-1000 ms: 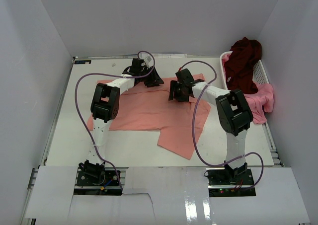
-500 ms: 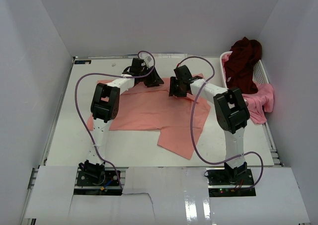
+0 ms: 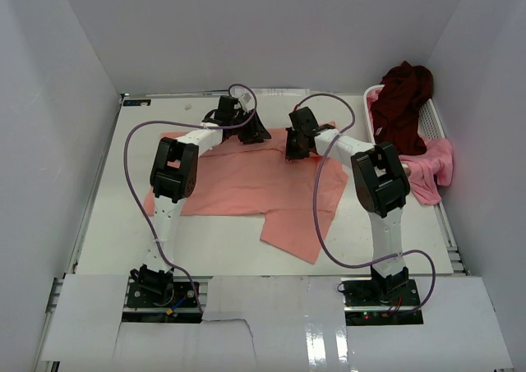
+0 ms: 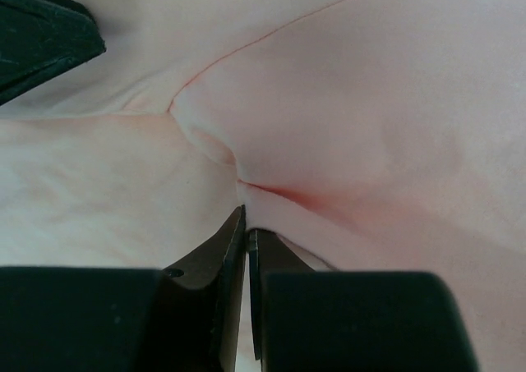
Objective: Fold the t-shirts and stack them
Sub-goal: Fold the flattened tshirt in 1/3 of the way
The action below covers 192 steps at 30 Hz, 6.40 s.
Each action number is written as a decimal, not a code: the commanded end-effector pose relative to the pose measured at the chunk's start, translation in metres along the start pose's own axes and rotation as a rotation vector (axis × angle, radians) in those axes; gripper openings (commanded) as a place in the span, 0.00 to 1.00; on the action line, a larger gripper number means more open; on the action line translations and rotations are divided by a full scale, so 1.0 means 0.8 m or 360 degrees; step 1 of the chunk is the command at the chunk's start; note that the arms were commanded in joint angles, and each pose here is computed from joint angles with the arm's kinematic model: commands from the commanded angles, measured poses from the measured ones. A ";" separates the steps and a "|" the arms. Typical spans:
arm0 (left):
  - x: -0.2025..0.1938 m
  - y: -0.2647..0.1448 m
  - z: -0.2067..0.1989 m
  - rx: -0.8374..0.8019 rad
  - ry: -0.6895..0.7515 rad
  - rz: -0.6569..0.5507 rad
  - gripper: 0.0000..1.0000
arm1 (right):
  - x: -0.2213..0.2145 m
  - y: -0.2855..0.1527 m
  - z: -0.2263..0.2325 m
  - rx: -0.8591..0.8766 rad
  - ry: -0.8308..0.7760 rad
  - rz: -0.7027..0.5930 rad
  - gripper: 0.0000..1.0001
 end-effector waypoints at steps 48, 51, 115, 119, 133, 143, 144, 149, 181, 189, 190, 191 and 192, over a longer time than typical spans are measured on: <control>0.003 -0.028 -0.018 0.0086 0.0029 0.0004 0.53 | 0.088 -0.114 -0.041 0.0294 0.0227 -0.0186 0.77; 0.002 -0.028 -0.018 0.0084 0.0025 0.0009 0.54 | 0.114 -0.101 -0.067 0.0006 0.0118 -0.0256 0.77; 0.010 -0.041 -0.018 0.0092 0.0018 -0.0018 0.54 | 0.106 -0.070 -0.179 -0.0361 0.0168 -0.0086 0.08; 0.011 -0.042 -0.018 0.0095 0.0023 -0.0021 0.54 | 0.110 -0.075 -0.156 -0.0319 0.0114 -0.0100 0.08; 0.014 -0.044 -0.018 0.0094 0.0031 -0.0023 0.54 | 0.070 -0.016 -0.145 -0.0152 0.0123 0.0104 0.08; 0.014 -0.045 -0.018 0.0097 0.0026 -0.0023 0.54 | 0.048 -0.007 -0.167 -0.0363 0.0077 0.0182 0.08; 0.014 -0.046 -0.019 0.0095 0.0029 -0.0025 0.54 | 0.046 -0.006 -0.169 -0.0381 0.0071 0.0187 0.08; 0.014 -0.048 -0.017 0.0102 0.0024 -0.0027 0.54 | 0.037 -0.011 -0.181 -0.0501 0.0029 0.0225 0.08; 0.079 -0.174 -0.057 0.0079 0.0165 -0.0187 0.57 | 0.087 -0.084 -0.076 0.0064 -0.0135 -0.0005 0.52; 0.069 -0.181 0.012 0.0281 0.0095 -0.0186 0.57 | 0.055 -0.074 -0.007 0.0311 -0.0270 0.0060 0.08; 0.071 -0.184 0.022 0.0308 0.0071 -0.0204 0.57 | 0.054 -0.073 -0.002 0.0324 -0.0273 0.0065 0.08; 0.071 -0.183 0.028 0.0313 0.0050 -0.0209 0.57 | 0.052 -0.071 0.001 0.0331 -0.0275 0.0070 0.08; 0.069 -0.181 0.035 0.0320 0.0015 -0.0210 0.57 | 0.050 -0.068 0.007 0.0343 -0.0284 0.0077 0.08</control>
Point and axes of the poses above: each gripper's point midway between its finger pads, its own y axis out along the fingers, its own z axis along the line the jaws close on, x = y × z, the point moved 7 cm from there along -y, back along the fingers, and after that the axes turned 7 degrees about -y, right-handed, at the moved point
